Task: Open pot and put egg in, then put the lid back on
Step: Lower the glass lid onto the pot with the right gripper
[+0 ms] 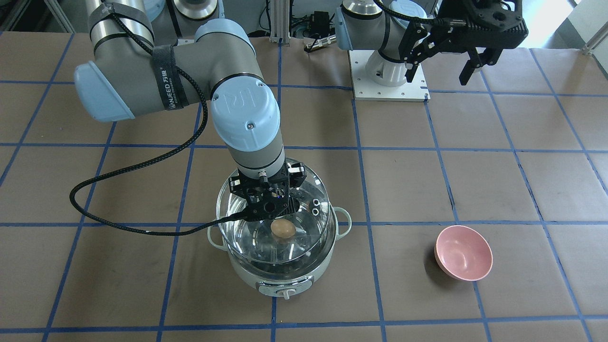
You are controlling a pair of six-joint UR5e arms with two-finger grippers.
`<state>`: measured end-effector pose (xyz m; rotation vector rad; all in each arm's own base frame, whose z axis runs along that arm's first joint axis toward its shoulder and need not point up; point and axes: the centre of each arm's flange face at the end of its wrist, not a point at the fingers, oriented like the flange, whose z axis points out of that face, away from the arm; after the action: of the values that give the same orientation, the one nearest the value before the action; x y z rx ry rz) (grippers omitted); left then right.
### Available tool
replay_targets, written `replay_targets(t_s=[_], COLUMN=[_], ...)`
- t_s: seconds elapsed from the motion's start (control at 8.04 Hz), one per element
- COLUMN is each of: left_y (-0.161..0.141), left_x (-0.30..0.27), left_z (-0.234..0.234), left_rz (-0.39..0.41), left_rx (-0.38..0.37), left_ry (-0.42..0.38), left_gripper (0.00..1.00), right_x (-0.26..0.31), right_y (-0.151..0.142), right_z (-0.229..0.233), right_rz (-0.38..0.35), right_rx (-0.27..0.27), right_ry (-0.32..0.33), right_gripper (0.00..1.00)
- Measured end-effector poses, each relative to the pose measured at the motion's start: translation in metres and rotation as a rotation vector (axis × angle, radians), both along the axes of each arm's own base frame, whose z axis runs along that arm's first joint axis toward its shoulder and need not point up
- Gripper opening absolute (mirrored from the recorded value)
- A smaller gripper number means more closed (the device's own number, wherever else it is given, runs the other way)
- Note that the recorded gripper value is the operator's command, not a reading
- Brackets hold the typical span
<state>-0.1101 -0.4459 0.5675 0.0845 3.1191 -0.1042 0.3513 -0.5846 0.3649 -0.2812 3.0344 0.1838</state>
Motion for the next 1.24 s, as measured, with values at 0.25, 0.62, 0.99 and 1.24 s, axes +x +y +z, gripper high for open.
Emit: replay_targets(t_s=[0.25,0.62,0.99,1.24], left_y=[-0.007,-0.022,-0.035,-0.038], left_x=[-0.001,0.0,0.001,0.0], left_z=[-0.003,-0.02,-0.039,-0.044], left_rz=[-0.001,0.0,-0.002,-0.005], left_rx=[-0.029,-0.002,0.039,0.053], left_ry=[0.025,0.032,0.031,0.032], left_gripper=[1.0,1.0,1.0,1.0], right_x=[0.0,-0.001,0.001,0.001], right_y=[-0.002,-0.005,-0.007,-0.007], right_z=[-0.001,-0.002,-0.002,-0.002], right_rz=[0.003,0.007,0.009,0.002], right_rx=[-0.005,-0.013,-0.02,-0.021], right_ry=[0.009,0.012,0.009,0.004], right_gripper=[0.53,0.53,0.53,0.54])
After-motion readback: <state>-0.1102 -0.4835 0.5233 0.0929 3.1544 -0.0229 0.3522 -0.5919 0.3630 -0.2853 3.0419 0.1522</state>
